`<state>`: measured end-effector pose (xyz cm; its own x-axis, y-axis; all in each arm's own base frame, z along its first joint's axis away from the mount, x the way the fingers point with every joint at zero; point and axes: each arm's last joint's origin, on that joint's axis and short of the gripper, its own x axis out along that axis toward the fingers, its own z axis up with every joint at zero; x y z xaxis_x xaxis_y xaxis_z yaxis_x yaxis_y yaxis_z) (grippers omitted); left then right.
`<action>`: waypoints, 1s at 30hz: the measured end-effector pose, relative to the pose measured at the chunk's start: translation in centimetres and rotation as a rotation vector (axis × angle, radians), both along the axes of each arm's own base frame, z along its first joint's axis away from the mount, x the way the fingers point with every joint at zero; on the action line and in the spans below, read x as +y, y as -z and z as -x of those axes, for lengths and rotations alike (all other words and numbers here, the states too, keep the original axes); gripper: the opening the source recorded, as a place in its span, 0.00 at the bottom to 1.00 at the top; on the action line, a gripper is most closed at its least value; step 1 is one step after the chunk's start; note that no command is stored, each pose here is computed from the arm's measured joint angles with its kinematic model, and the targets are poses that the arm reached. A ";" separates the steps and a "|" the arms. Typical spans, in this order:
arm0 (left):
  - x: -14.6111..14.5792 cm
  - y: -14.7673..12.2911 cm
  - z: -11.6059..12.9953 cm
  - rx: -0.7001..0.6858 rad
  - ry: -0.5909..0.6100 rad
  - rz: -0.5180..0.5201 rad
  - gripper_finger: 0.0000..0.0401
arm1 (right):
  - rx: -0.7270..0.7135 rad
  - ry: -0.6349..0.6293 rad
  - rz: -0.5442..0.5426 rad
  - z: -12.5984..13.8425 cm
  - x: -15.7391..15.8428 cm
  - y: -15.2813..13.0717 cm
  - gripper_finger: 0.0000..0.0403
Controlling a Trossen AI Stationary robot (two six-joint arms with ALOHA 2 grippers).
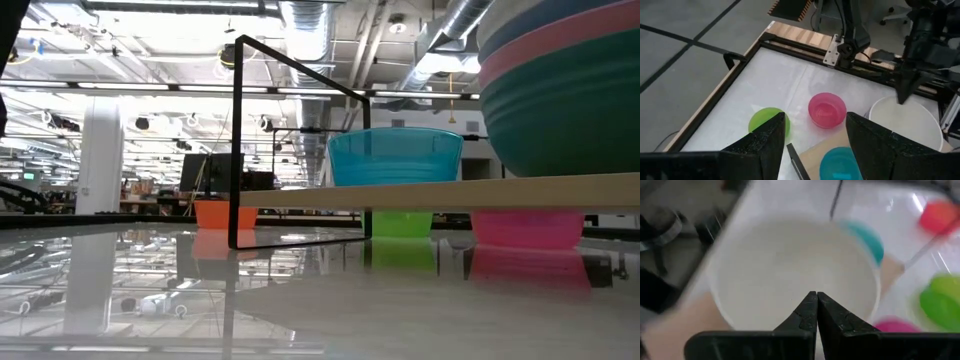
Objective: Place and stack bowls onto a shelf
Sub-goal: Move the small pink bowl to the top center table
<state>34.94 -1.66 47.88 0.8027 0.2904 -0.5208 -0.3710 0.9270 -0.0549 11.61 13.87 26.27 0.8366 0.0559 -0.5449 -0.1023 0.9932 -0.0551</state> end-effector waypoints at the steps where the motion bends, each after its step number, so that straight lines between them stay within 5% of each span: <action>1: 0.1 -0.1 0.0 -0.007 -0.006 -0.002 0.48 | -0.031 -0.010 -0.016 -0.1 0.0 -1.0 0.09; 10: 4.0 0.6 0.0 0.044 -0.179 -0.033 0.48 | -0.184 0.087 -0.087 0.1 -3.5 -8.5 0.09; 16: 10.4 4.4 -0.8 0.133 -0.262 0.130 0.48 | -0.170 0.204 -0.166 0.6 -5.4 -9.2 0.09; 20: 14.0 8.0 -2.1 0.095 -0.335 0.149 0.48 | -0.151 0.265 -0.197 0.5 -5.9 -8.9 0.09; 30: 17.8 17.8 -3.4 0.003 -0.442 0.230 0.48 | -0.113 0.411 -0.239 -0.8 -6.2 -8.1 0.09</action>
<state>38.35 16.17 30.10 0.6272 0.4802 -0.6132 -0.7264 0.6447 -0.2381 12.43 7.63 34.39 0.8688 -0.1786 -0.4618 0.2942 0.9364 0.1913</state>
